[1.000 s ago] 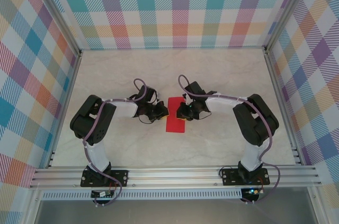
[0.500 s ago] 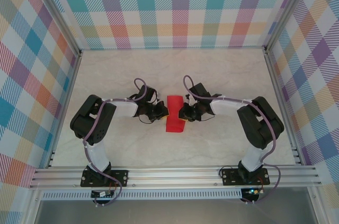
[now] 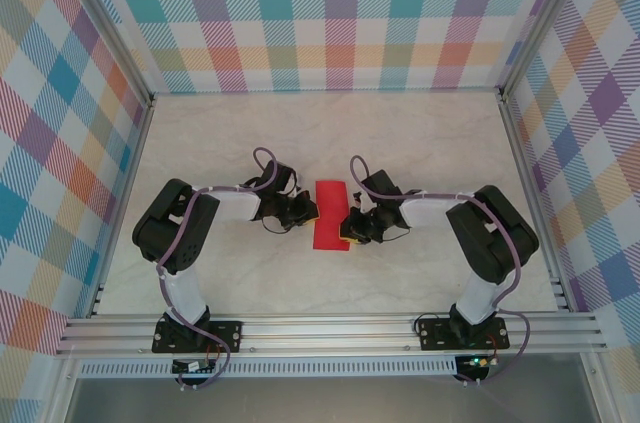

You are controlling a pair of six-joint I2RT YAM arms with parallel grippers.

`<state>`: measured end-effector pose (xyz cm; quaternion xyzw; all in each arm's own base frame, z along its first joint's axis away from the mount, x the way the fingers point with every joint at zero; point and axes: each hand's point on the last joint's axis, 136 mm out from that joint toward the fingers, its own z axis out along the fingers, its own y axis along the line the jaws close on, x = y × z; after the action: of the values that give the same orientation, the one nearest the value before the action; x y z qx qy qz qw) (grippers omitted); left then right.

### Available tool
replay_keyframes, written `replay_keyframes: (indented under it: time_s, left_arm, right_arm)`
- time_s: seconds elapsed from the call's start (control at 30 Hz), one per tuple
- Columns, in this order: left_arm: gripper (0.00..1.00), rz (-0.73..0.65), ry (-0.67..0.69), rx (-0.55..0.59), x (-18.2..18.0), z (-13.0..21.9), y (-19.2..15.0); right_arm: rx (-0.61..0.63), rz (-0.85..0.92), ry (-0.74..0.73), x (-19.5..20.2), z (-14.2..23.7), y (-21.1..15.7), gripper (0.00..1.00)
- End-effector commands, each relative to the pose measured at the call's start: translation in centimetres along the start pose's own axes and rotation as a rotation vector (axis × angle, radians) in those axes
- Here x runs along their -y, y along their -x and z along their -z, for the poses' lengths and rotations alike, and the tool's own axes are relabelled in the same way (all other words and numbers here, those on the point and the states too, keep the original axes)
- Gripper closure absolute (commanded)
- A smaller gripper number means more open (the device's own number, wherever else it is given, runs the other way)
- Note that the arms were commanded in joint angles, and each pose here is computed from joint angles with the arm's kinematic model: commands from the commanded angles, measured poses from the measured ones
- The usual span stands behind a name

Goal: Fold a paper plane with a square sheet of paper (pick it up from the middle)

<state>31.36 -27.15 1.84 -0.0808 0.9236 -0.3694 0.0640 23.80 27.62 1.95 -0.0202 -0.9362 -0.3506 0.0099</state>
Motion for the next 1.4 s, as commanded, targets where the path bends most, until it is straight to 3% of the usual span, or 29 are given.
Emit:
replay_keyframes:
  time_s: [0.0,0.4,0.63,0.77,0.97,1.23,1.37]
  left_arm:
    - [1.0,0.071,0.194,-0.031,-5.1,-0.9,-1.8]
    - [1.0,0.068,0.188,-0.03,-4.9,-0.9,-1.7]
    - [1.0,0.065,0.186,-0.031,-4.8,-0.9,-1.7]
    - [1.0,0.061,0.183,-0.032,-4.7,-0.8,-1.8]
    - [1.0,0.062,0.188,-0.039,-4.9,-0.9,-1.9]
    - [1.0,0.058,0.196,-0.043,-5.2,-0.9,-2.1]
    - [1.0,0.058,0.2,-0.051,-5.3,-0.9,-2.2]
  right_arm:
    - [0.001,0.04,0.02,-1.3,1.1,-1.0,0.86]
    - [-0.077,-0.043,-0.086,3.0,-0.3,-3.8,0.93]
    - [0.116,0.079,-0.024,-2.3,3.0,1.9,0.9]
    - [0.155,0.091,-0.024,-3.0,2.6,5.0,0.89]
    - [0.175,0.075,-0.019,-2.3,1.2,7.8,0.9]
    - [0.178,-0.072,-0.076,2.8,0.0,9.1,0.9]
    - [0.197,-0.049,-0.015,0.7,1.2,9.7,0.9]
